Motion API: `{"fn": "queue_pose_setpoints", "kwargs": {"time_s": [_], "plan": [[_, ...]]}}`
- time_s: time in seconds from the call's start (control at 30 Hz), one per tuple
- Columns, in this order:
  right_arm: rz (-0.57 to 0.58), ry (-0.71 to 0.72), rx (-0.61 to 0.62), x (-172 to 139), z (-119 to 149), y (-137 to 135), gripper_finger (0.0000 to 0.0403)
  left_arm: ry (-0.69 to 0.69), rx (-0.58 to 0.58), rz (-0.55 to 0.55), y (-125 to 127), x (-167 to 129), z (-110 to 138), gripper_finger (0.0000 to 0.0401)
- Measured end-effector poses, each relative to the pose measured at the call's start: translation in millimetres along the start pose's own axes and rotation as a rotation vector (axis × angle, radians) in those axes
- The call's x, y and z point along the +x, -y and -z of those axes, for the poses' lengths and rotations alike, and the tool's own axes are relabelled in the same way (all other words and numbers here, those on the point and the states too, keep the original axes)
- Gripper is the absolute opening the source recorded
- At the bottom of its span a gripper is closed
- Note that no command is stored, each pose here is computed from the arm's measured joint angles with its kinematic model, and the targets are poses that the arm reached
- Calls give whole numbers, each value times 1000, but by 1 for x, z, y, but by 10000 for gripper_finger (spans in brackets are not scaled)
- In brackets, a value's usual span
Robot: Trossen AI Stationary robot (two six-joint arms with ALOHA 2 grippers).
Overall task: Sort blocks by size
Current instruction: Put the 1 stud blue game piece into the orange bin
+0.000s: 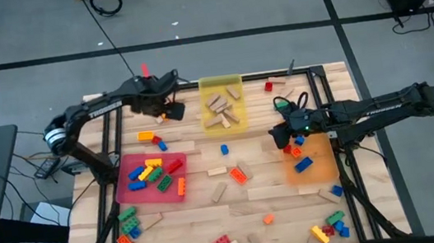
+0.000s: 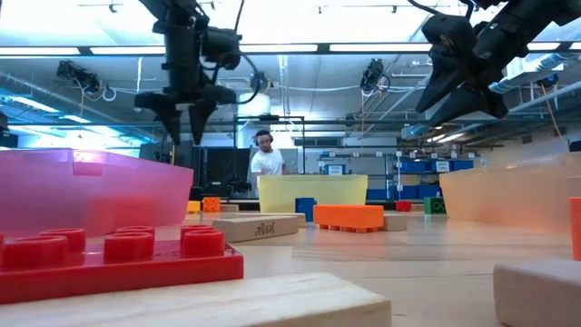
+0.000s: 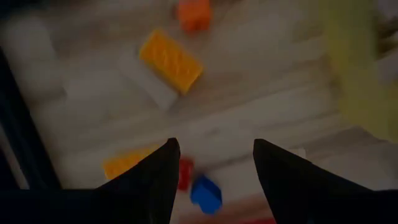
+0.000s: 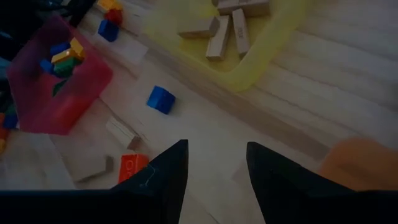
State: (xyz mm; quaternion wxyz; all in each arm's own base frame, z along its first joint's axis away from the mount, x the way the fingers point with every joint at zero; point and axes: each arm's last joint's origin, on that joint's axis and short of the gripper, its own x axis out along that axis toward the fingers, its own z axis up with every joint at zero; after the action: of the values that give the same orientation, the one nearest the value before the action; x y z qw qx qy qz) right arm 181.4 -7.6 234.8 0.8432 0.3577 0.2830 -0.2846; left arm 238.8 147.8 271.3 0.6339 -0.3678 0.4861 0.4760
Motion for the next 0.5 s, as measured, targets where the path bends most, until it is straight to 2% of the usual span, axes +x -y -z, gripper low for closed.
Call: {"fn": "queue_pose_setpoints", "kwargs": {"time_s": [0.13,0.5], "plan": [[0,0,-53,0,0,0,177,-110,-108,13,-2,12,11,214],[-14,-21,-110,0,1,-1,177,-251,-195,-81,-4,50,49,214]]}}
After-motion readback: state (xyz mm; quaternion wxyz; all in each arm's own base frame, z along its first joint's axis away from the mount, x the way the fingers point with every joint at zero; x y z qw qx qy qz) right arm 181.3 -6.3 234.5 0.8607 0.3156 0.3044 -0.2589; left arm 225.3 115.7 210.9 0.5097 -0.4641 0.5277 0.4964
